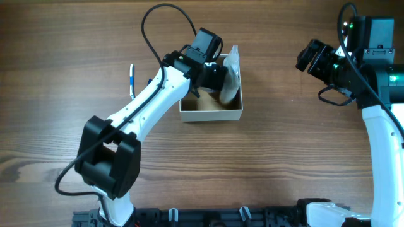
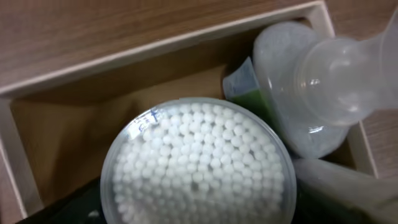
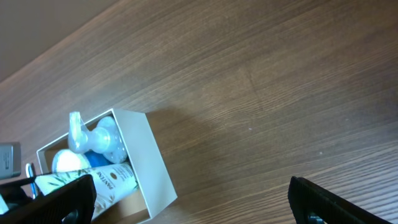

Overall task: Pack container
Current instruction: 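Carry the cotton-swab tub into the box and release it, then move the left gripper back and grasp the blue toothbrush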

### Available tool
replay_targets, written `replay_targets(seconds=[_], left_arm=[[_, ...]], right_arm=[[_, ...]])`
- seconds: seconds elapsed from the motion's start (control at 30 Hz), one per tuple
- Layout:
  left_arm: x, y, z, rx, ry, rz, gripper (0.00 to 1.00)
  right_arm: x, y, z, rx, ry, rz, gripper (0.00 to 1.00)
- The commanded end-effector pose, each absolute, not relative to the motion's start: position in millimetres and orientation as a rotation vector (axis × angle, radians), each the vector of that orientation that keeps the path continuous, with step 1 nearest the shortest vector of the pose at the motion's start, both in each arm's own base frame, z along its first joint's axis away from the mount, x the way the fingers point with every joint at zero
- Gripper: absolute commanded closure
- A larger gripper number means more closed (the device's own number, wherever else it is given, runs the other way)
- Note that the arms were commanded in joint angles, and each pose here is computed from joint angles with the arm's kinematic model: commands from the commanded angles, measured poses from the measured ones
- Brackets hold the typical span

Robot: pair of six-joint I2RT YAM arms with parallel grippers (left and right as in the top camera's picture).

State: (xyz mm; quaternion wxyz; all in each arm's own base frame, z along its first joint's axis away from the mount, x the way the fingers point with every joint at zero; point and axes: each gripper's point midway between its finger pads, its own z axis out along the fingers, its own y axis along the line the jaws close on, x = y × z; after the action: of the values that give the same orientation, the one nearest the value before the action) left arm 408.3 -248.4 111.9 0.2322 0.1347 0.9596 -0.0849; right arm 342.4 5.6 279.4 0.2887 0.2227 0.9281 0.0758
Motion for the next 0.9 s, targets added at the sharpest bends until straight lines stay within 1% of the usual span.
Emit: replay_targets(seconds=[0.0,0.07,0.2,0.27,0.33,0.4,0.47,0.5,0.57,0.63,0.7,0.87], left_arm=[[414,-251,123,0.371,2.593,-0.241,0.02],[414,-247,129,0.361,2.588,-0.241,0.0],[406,-223,165,0.309,2.567,-0.229,0.0],[402,-188,192,0.229,2.55,-0.176,0.0],[400,-141,210,0.11,2.55,-0.096,0.0],[400,-101,208,-0.001,2.588,-0.046,0.0],[398,-59,180,-0.127,2.69,0.001,0.0],[398,-45,161,-0.175,2.745,0.008,0.03],[396,-27,134,-0.215,2.814,0.045,0.1],[395,-8,99,-0.271,2.901,0.079,0.23],[397,4,72,-0.308,2.958,0.092,0.25],[396,2,20,-0.219,3.079,0.041,0.28]], right_arm=[[345,7,282,0.606,2.471,0.224,0.0],[345,7,282,0.606,2.471,0.224,0.0],[345,7,282,0.606,2.471,0.224,0.0],[345,7,282,0.606,2.471,0.224,0.0],[345,7,282,0.606,2.471,0.224,0.0],[345,7,282,0.606,2.471,0.224,0.0],[345,7,282,0.606,2.471,0.224,0.0],[345,7,282,0.606,2.471,0.224,0.0],[345,7,282,0.606,2.471,0.224,0.0],[345,7,282,0.606,2.471,0.224,0.0],[345,7,282,0.606,2.471,0.224,0.0],[345,7,282,0.606,2.471,0.224,0.0]])
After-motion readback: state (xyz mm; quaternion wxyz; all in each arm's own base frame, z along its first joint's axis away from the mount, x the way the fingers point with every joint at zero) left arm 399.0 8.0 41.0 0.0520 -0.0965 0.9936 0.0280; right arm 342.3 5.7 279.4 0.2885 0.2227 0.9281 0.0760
